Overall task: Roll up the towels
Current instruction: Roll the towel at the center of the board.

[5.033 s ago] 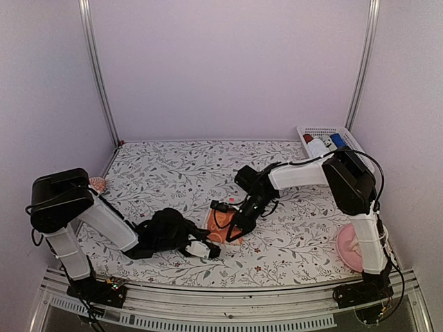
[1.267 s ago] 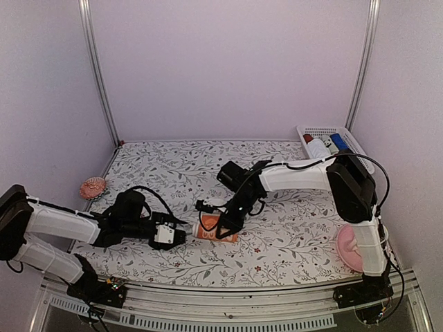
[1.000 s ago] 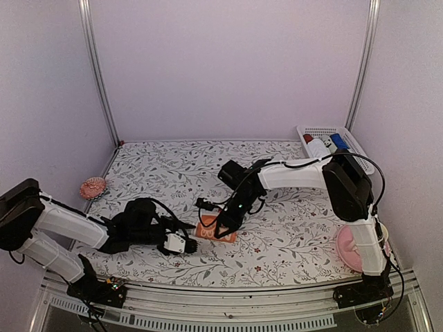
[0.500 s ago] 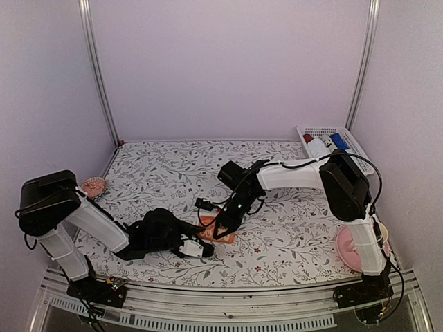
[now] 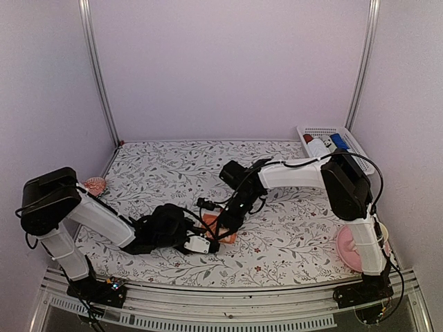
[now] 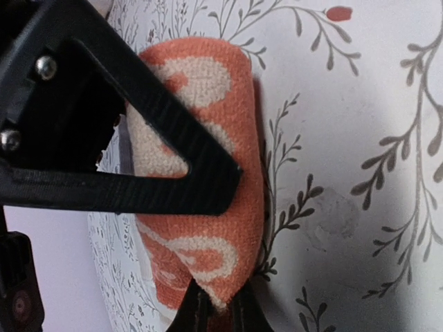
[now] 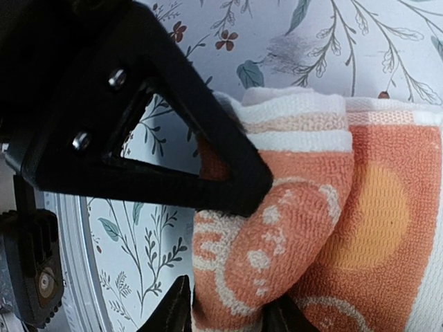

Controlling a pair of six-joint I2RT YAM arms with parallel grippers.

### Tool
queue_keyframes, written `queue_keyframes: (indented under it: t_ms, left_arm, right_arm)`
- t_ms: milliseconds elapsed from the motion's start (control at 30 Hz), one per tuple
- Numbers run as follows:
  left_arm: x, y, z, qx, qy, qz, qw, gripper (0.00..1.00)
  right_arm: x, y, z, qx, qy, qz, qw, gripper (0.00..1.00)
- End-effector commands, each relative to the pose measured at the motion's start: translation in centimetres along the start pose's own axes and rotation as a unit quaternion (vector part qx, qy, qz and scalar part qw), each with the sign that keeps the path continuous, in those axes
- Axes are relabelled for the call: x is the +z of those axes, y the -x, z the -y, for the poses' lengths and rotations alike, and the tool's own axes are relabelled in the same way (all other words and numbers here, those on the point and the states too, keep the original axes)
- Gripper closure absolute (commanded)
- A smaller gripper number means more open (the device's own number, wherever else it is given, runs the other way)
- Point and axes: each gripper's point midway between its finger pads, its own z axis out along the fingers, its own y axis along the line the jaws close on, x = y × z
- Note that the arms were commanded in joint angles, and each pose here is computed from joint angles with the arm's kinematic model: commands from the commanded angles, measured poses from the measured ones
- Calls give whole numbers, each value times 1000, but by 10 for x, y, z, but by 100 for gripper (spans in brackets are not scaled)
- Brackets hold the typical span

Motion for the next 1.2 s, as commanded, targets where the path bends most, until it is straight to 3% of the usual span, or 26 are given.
queue_keyframes:
  t_ms: [0, 200, 533, 933, 1000, 1167]
  left_arm:
    - [-6, -2, 34, -26, -114, -3, 993, 100]
    - [-12, -3, 28, -82, -190, 0, 978, 100]
    - [-9, -9, 32, -151, -294, -14, 944, 100]
    - [-8, -12, 25, -235, -396, -9, 888, 100]
    - [-7, -11, 22, -239, -405, -8, 882, 100]
    - [-5, -16, 21, -243, -413, -19, 878, 100]
  right_arm:
    - [-20, -6, -5, -7, -25, -8, 1000, 61]
    - [-62, 3, 0, -14, -75, 20, 997, 48]
    - [-105, 2, -6, -84, -171, 68, 979, 45]
    - [-93, -23, -30, -237, -256, 113, 930, 37]
    - [-98, -18, -26, -224, -248, 128, 934, 35]
    - [-113, -16, -3, -104, -155, 158, 970, 33]
